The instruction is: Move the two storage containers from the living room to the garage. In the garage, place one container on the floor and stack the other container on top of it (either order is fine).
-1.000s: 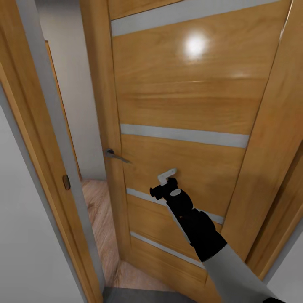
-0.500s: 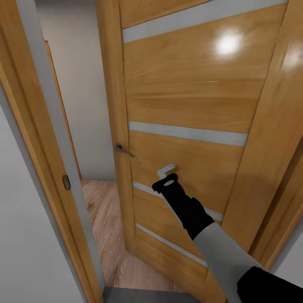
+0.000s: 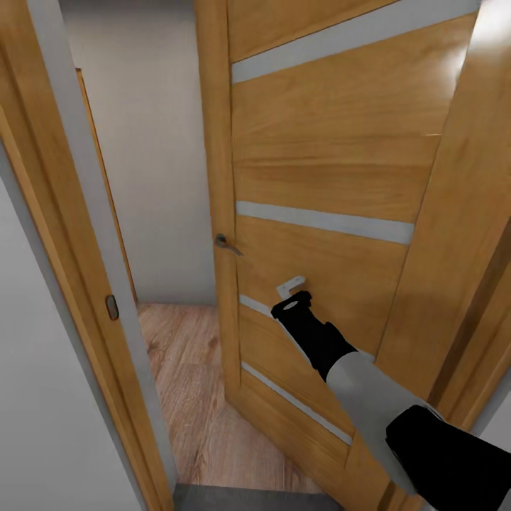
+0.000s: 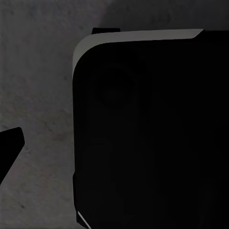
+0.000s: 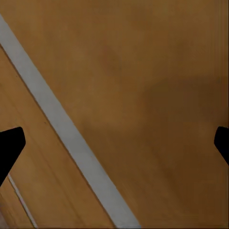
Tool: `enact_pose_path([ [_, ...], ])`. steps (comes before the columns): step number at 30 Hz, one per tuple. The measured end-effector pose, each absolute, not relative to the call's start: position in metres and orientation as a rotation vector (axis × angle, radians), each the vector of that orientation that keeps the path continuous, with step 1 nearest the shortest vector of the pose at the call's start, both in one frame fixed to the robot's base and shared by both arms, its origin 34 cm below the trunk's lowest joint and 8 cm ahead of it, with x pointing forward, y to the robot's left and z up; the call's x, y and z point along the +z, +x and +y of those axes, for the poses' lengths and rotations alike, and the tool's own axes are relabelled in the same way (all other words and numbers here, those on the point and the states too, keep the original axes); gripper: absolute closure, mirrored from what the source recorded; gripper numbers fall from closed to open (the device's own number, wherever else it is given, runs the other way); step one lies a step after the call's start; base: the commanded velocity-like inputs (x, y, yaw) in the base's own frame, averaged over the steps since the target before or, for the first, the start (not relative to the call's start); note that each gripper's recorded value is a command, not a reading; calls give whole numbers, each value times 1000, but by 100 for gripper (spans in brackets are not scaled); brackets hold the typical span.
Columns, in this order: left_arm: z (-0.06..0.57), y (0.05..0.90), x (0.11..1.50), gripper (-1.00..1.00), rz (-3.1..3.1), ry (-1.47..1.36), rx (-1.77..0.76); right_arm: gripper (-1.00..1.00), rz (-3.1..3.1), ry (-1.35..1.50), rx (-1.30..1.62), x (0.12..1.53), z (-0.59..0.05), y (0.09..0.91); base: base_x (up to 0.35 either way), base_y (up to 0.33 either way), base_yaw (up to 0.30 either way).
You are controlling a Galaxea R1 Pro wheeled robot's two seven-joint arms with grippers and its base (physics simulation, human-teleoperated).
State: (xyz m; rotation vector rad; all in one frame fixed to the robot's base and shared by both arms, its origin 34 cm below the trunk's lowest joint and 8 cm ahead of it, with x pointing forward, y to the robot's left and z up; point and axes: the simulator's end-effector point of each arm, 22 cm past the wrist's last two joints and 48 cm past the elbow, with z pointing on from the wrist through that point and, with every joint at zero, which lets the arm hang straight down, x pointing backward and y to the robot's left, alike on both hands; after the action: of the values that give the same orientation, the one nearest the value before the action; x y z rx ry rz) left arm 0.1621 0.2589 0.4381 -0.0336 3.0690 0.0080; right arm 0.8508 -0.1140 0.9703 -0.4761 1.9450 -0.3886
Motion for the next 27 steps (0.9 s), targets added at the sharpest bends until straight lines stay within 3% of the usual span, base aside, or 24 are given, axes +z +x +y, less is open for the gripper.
enact_pose_path([
  [27, 259, 161, 438, -100, 3074, -54, 9, -100, 1927, -293, -442, 999, -161, 882, 0, 0, 0],
])
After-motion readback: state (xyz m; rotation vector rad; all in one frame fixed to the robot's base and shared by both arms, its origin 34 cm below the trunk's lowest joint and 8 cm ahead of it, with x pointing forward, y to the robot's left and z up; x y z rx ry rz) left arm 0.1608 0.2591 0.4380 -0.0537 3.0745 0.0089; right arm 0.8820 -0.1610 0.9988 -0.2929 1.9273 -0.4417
